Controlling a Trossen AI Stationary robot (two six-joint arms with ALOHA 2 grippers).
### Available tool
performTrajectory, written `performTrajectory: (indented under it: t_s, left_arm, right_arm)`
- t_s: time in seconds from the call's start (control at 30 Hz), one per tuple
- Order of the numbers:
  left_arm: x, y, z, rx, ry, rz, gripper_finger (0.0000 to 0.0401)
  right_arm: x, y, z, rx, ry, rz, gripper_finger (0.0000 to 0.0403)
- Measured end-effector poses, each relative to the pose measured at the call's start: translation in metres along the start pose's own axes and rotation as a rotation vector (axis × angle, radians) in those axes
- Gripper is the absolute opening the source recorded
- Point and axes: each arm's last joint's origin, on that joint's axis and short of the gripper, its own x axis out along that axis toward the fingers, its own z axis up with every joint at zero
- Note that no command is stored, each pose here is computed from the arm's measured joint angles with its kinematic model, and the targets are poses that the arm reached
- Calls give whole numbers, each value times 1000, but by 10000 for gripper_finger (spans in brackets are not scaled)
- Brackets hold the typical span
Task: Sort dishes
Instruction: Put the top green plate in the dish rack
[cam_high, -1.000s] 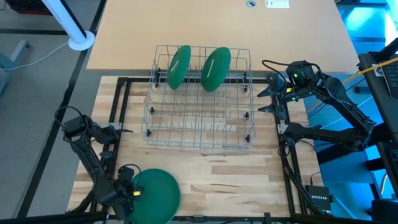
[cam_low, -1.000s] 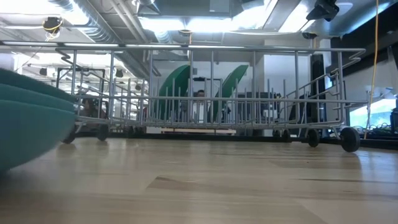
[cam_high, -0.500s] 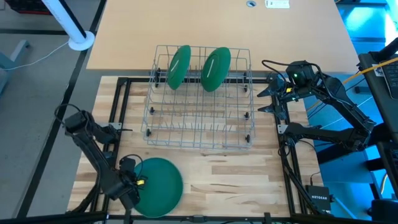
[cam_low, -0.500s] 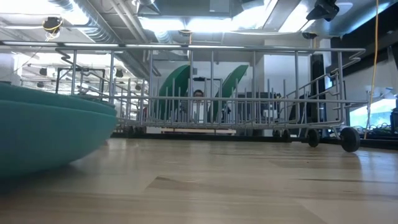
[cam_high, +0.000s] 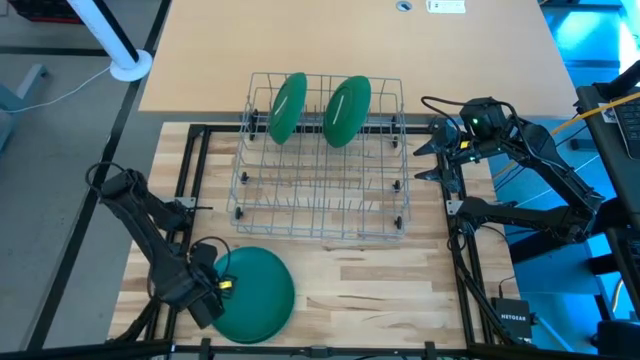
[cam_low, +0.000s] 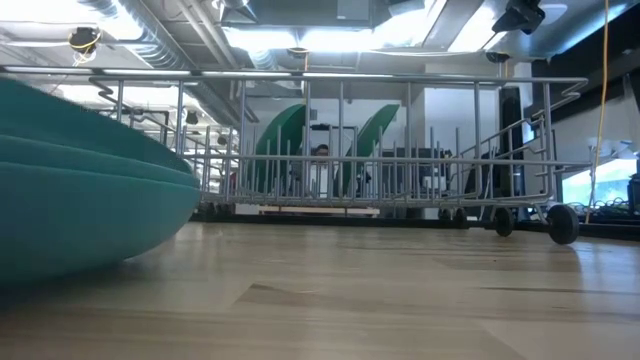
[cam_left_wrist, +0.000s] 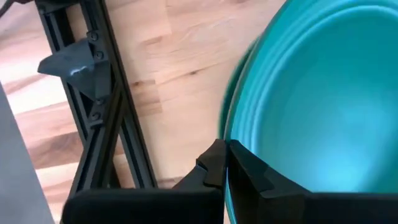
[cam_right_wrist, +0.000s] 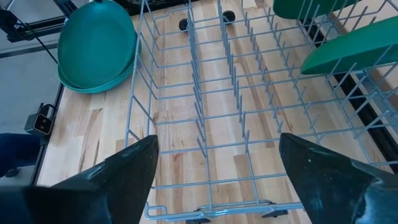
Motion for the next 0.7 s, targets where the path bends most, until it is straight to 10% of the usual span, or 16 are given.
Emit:
performTrajectory:
  t_s: [0.7]
  left_arm:
    - [-58,-9,16,26,-53,-233,1]
  right_arm:
    - [0,-2,5,-39,-46,-23,340]
